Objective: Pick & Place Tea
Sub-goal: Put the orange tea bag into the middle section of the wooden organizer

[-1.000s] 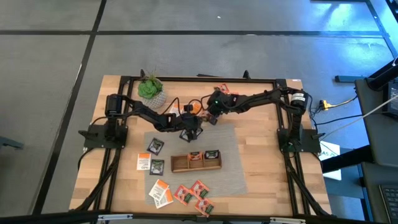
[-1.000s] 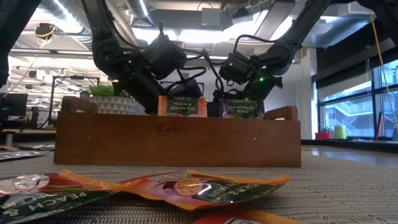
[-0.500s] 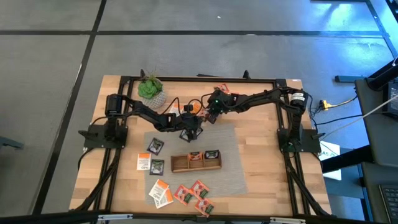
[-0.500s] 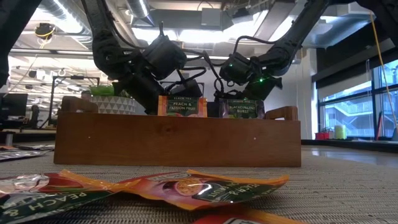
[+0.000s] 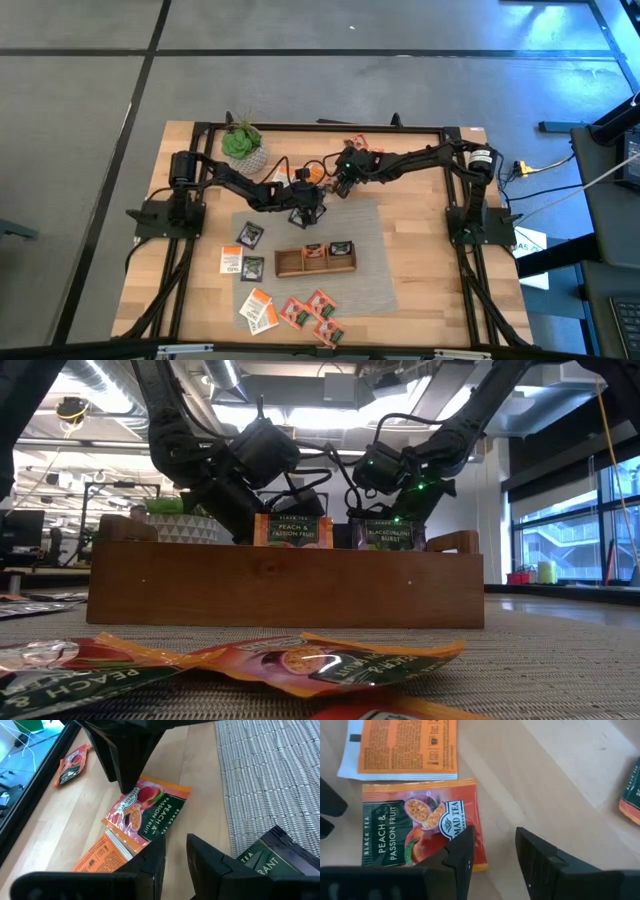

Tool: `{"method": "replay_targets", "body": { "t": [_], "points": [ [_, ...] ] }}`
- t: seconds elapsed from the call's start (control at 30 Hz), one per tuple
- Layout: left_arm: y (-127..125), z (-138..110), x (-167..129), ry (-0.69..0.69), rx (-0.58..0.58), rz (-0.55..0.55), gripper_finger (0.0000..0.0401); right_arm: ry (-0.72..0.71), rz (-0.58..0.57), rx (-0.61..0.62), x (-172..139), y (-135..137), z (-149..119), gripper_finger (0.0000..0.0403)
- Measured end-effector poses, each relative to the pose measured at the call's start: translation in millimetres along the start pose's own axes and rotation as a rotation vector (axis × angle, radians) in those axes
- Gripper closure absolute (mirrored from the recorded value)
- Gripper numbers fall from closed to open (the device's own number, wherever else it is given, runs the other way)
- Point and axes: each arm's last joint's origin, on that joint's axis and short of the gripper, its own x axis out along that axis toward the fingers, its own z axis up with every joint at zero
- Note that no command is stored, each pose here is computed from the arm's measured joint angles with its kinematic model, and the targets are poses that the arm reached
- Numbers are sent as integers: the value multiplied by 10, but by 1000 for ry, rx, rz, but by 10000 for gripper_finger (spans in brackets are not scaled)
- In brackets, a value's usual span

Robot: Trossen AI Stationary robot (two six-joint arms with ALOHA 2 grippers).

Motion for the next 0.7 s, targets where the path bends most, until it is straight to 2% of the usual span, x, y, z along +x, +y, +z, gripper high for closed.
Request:
{"method": "replay_targets", "body": {
  "t": [0.13,0.33,0.7],
  "points": [
    [1,-5,0,6,12,5,326,1,-1,22,0,0,-1,256],
    [2,-3,-2,14,103,17,326,13,35,72,2,0,-5,256],
    [11,11,-6,13,268,31,326,25,92,79,2,11,-6,256]
  ]
}}
